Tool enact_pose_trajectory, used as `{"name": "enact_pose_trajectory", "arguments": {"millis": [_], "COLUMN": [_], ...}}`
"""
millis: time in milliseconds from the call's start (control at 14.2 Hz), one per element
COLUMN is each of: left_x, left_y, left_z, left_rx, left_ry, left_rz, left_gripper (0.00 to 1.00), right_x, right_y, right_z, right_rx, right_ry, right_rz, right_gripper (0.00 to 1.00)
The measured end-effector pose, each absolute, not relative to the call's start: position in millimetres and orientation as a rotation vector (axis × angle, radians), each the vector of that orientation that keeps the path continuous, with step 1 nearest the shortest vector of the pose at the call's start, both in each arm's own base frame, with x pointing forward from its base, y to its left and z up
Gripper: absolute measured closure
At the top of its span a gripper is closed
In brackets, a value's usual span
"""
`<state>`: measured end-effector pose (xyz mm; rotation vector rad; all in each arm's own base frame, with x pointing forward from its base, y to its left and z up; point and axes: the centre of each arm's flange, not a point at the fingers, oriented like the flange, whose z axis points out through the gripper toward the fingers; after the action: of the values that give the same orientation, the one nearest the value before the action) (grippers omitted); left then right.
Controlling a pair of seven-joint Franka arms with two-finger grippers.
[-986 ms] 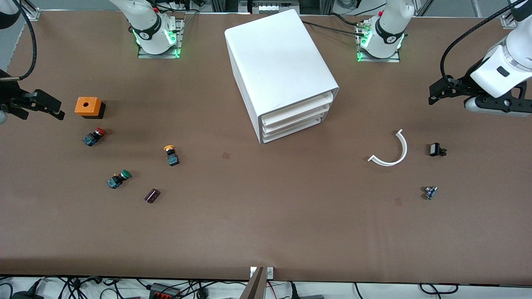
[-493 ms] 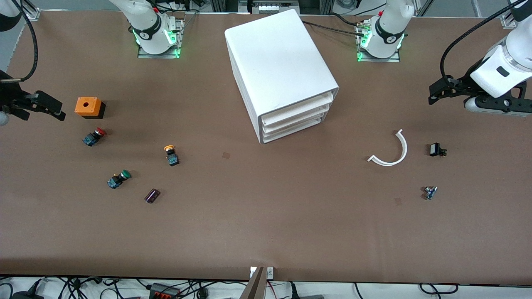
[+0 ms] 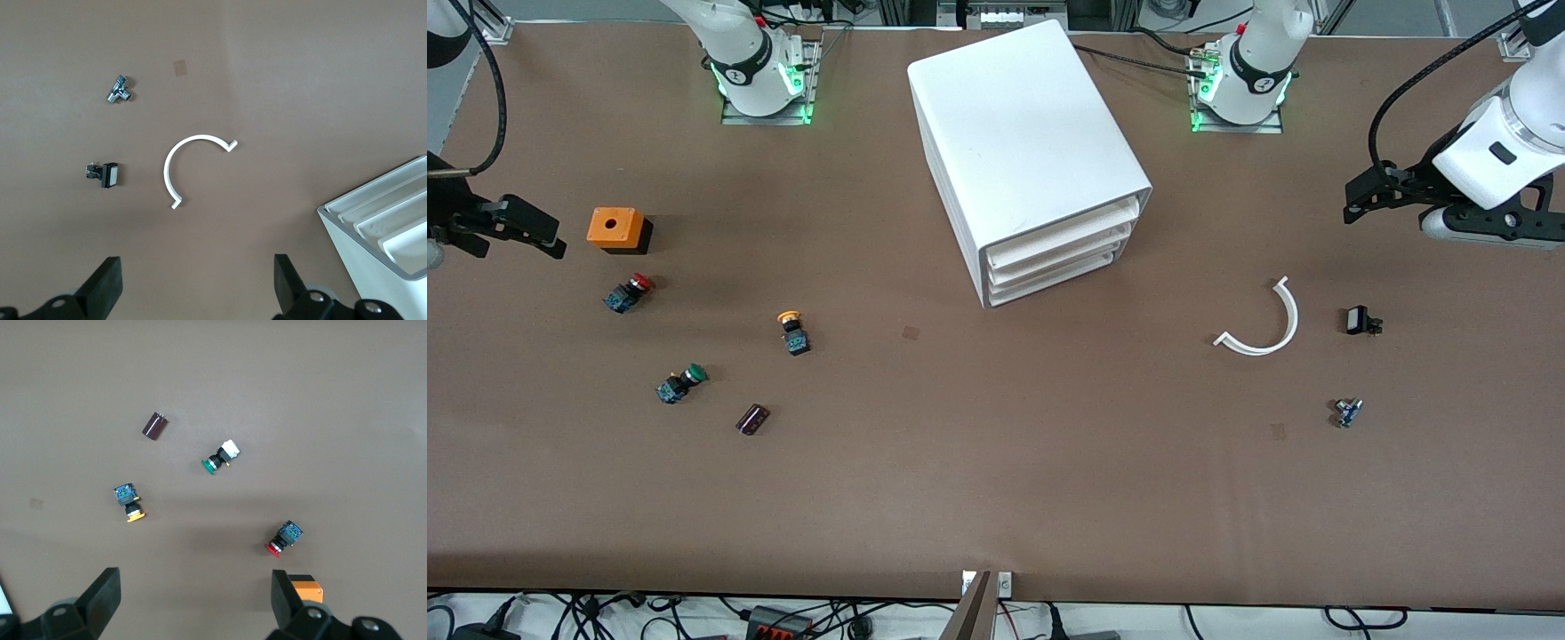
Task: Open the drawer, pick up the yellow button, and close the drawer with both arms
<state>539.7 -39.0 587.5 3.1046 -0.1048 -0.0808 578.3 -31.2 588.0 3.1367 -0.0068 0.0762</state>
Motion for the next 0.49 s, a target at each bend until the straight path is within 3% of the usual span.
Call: {"name": "enact_pose_trajectory", "arguments": {"millis": [493], "left_x": [539.6], "left_y": [-40.5], "left_z": [587.5], "left_rx": [3.105], "left_ry": [-0.109], "left_rz": [-0.081], "left_gripper": [0.00], "right_x": [571.1], "right_y": [-30.0], "right_z": [595.3], "right_rx": [3.140], "right_ry": [-0.001], "right_rz": [0.026], "right_gripper": [0.00]}}
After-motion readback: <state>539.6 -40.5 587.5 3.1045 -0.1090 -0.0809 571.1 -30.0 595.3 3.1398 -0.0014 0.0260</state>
